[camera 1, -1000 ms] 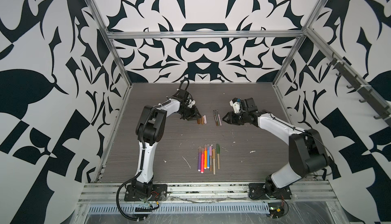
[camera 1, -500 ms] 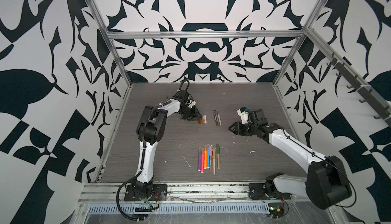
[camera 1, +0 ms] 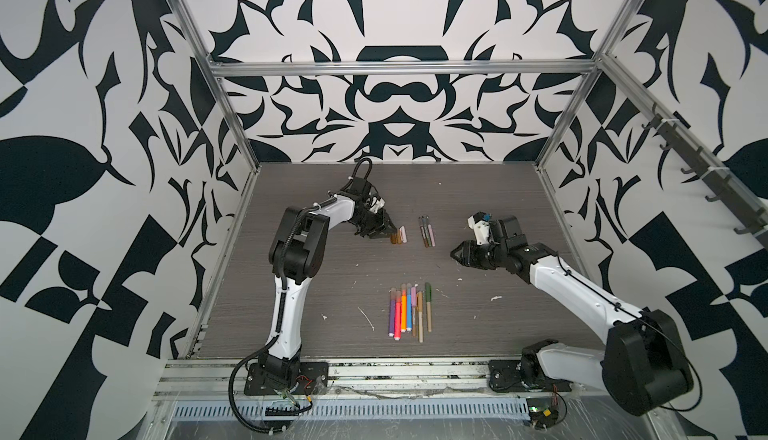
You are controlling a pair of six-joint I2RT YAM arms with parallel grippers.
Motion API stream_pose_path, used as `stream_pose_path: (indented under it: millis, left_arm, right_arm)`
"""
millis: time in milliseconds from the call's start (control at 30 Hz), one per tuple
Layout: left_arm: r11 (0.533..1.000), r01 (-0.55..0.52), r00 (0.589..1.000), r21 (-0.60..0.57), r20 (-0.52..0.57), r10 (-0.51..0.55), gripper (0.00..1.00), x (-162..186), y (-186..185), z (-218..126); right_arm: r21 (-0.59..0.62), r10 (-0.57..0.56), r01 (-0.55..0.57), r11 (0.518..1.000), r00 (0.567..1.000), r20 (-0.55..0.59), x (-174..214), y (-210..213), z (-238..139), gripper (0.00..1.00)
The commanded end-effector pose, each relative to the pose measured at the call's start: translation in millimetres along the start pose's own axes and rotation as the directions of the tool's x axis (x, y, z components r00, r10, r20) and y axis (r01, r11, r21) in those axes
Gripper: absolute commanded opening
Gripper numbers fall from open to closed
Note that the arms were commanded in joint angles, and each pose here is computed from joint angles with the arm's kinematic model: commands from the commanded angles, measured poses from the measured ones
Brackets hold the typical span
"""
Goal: Open the pen caps
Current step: 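Move the right gripper back over the pen row while the left gripper rises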
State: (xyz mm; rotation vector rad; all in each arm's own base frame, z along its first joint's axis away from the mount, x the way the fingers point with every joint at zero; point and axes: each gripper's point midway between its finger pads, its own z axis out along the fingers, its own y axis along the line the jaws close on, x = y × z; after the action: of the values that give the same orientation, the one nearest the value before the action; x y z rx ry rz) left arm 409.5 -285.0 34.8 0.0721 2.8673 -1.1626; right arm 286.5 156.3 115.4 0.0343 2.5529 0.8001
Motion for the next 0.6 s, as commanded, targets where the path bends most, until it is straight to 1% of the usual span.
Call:
stream_pose_path:
  millis: [0, 100, 167, 333, 400, 500, 567]
  left_arm:
    - [1.000, -0.004, 0.999, -0.021, 0.046, 0.005, 0.38, -2, -6, -16]
    - [1.000, -0.015, 0.995, -0.023, 0.103, 0.017, 0.38, -5, -16, -31]
    - [0.999, -0.027, 0.987, -0.019, 0.156, 0.030, 0.38, -7, -26, -46]
    - [0.998, -0.070, 0.943, 0.004, 0.325, 0.065, 0.38, -6, -55, -92]
    - [0.996, -0.089, 0.925, 0.020, 0.373, 0.075, 0.37, 0, -64, -107]
    - [0.991, -0.120, 0.895, 0.054, 0.437, 0.084, 0.37, 12, -77, -127]
    - [0.985, -0.148, 0.867, 0.091, 0.491, 0.085, 0.37, 23, -86, -138]
  right_arm:
    - [0.013, 0.012, -0.012, 1.000, 1.000, 0.012, 4, -2, -8, 0.41]
    - [0.021, 0.034, -0.034, 0.999, 0.999, 0.003, 14, -5, -7, 0.40]
    - [0.040, 0.026, -0.026, 0.999, 1.000, -0.016, 27, -3, -4, 0.39]
    - [0.092, -0.099, 0.107, 0.990, 0.991, -0.089, 73, 27, 13, 0.39]
    - [0.121, -0.141, 0.154, 0.981, 0.984, -0.112, 91, 36, 20, 0.39]
    - [0.187, -0.176, 0.199, 0.962, 0.975, -0.133, 115, 43, 26, 0.38]
    - [0.263, -0.202, 0.236, 0.936, 0.968, -0.149, 129, 42, 25, 0.38]
